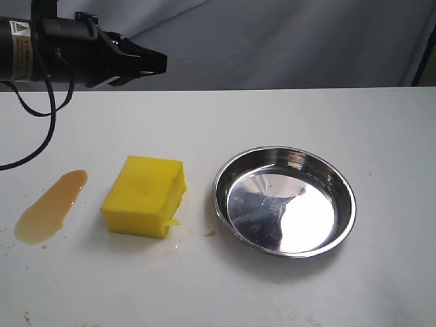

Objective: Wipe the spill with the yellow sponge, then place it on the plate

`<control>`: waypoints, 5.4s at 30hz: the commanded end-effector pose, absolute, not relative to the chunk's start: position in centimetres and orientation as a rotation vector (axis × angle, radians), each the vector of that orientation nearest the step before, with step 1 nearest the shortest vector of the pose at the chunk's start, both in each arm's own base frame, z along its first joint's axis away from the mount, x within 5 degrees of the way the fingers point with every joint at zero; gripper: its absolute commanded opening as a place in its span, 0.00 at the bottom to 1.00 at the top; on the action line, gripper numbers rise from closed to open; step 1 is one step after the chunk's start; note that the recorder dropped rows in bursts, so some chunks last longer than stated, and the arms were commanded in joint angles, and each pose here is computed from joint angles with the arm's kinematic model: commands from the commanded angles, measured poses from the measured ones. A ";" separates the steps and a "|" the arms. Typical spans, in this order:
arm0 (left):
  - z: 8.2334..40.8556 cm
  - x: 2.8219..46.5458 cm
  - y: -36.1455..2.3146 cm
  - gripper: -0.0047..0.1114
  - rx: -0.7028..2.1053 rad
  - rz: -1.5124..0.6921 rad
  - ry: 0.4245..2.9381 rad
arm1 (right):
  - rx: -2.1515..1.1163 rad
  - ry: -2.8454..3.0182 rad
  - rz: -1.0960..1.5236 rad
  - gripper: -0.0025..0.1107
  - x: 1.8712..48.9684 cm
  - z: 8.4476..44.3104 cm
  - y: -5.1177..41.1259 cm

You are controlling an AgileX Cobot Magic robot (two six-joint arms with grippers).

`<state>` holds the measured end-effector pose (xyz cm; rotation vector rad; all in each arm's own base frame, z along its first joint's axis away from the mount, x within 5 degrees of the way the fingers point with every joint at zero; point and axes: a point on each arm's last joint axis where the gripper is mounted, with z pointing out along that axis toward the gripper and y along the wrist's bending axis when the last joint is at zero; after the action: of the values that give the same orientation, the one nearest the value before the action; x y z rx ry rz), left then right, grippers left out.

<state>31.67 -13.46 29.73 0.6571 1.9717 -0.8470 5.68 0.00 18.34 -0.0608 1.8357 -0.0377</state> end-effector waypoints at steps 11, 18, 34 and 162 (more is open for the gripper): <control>26.5 32.6 -11.2 0.04 0.407 -0.501 2.081 | -0.049 1.831 -0.036 0.02 5.7 18.3 0.0; 26.5 31.0 -12.4 0.04 0.458 -0.693 1.867 | -0.049 1.831 -0.036 0.02 5.7 18.3 0.0; 24.0 28.5 -10.7 0.04 0.734 0.062 2.311 | -0.049 1.831 -0.036 0.02 5.7 18.3 0.0; 10.9 27.5 -20.0 0.04 1.105 0.462 2.829 | -0.049 1.831 -0.036 0.02 5.7 18.3 0.0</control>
<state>27.89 -22.34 12.41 1.0607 2.7410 0.2167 5.68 0.00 18.34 -0.0608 1.8357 -0.0377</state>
